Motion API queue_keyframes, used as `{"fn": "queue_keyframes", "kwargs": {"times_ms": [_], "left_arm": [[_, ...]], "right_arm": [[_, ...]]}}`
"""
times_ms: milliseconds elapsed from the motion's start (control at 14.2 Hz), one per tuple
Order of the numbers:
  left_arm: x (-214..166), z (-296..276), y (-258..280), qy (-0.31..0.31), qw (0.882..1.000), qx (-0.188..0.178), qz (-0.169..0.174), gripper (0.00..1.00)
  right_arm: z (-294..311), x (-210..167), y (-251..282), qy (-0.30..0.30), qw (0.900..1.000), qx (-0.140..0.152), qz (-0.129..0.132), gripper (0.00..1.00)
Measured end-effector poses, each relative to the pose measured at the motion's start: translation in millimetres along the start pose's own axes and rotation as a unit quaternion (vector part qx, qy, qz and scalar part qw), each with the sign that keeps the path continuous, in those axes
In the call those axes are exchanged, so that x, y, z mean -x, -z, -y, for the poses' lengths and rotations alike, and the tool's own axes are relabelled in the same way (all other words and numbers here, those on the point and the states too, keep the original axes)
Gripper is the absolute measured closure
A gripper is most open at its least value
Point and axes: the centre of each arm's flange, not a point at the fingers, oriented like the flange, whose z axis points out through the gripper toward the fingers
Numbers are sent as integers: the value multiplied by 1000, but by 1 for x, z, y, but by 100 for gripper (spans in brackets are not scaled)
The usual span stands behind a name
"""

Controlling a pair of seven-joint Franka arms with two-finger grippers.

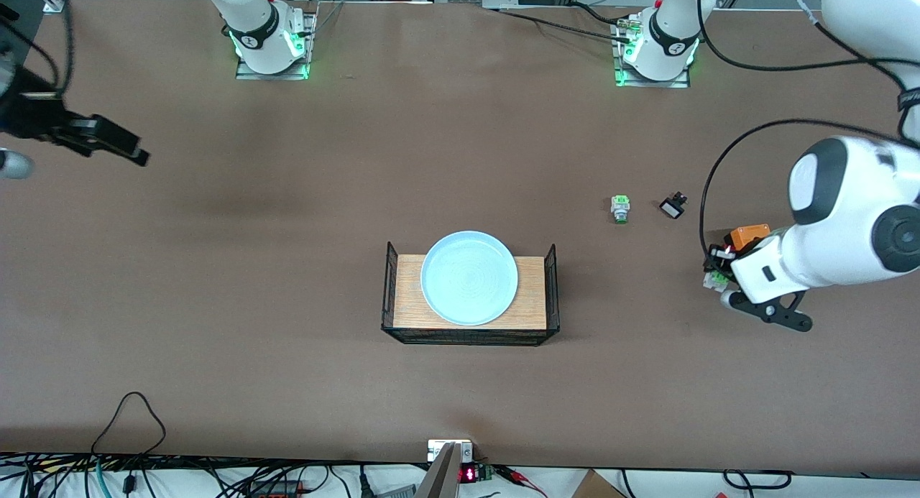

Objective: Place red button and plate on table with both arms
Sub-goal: 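Lower the switch onto the table while the right gripper reaches the plate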

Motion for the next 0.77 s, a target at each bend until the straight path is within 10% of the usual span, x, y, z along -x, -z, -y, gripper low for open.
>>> {"fn": "queue_keyframes", "kwargs": {"times_ms": [773], "left_arm": [[24, 86, -180, 4, 999, 2, -53, 59]], "right_arm": [[180, 48, -74, -124, 991, -41, 12, 0]]}}
